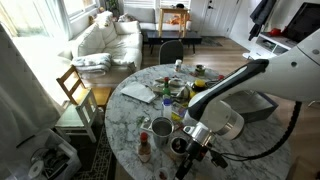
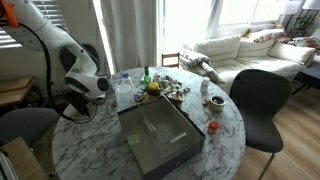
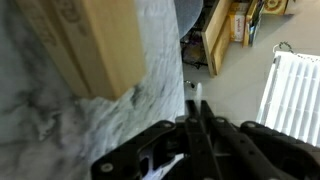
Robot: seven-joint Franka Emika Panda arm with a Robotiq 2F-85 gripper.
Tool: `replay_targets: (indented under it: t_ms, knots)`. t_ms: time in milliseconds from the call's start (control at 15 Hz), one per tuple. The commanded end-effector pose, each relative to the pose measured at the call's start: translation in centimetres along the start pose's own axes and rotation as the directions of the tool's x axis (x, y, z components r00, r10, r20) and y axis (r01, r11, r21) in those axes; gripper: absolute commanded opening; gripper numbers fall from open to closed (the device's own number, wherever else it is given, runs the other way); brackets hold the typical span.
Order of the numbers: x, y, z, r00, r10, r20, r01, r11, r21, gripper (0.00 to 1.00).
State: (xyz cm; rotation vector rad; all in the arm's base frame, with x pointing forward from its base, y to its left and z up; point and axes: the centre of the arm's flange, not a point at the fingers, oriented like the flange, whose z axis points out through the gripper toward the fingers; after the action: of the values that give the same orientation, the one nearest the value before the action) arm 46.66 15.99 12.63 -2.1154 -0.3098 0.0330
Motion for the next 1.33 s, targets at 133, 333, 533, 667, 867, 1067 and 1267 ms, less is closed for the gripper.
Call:
replay_targets:
  t_ms: [133,333,533,667,867,1067,1267]
  knots:
    - [-1.2,-3.9,-2.9,1.0,-0.009,0.004,0.008,0.997,0.074,0.01]
    - [-2.0,-7.5,-5.2,0.999,0.018,0.041,-0.022,0.996,0.083,0.01]
    - [-2.8,-10.0,-7.7,0.996,0.074,0.058,-0.075,0.997,0.009,0.01]
    - [-3.0,-10.9,-9.4,0.993,0.106,0.06,-0.101,0.992,-0.075,0.01]
    - [-2.0,-11.4,-10.7,0.992,0.093,0.081,-0.071,0.968,-0.241,0.01]
    - [-1.3,-11.9,-11.7,0.992,0.051,0.112,-0.003,0.922,-0.387,0.01]
    - [-0.5,-11.8,-11.5,0.986,0.017,0.163,0.071,0.852,-0.519,0.01]
